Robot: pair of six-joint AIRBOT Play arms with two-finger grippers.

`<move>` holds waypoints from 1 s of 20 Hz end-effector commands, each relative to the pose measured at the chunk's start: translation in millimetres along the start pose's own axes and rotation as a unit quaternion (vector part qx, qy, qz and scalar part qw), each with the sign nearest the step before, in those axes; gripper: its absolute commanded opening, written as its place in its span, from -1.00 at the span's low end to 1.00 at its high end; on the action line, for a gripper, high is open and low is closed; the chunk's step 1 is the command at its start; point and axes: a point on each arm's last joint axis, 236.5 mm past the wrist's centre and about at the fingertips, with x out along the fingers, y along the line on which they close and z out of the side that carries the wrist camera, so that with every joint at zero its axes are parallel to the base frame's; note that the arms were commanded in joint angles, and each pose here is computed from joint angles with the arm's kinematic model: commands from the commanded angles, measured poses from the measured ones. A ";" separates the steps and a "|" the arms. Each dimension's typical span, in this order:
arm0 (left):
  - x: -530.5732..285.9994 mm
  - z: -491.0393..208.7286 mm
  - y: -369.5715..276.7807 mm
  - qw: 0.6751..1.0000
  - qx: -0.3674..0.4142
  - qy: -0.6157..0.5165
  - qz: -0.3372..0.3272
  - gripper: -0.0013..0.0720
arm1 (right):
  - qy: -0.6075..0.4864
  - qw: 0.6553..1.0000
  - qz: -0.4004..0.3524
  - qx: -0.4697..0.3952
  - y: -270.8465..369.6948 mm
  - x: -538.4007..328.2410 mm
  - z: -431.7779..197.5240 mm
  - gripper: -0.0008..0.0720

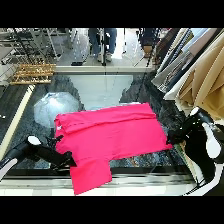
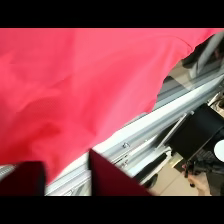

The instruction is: Fold the clothes and pants, and hang the long-sleeved shirts on hangers.

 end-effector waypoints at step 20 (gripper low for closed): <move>-240.6 169.4 -67.6 0.893 -0.011 -0.334 -0.300 -0.95 | -0.385 0.918 -0.048 -0.077 103.6 -147.2 169.0 -0.93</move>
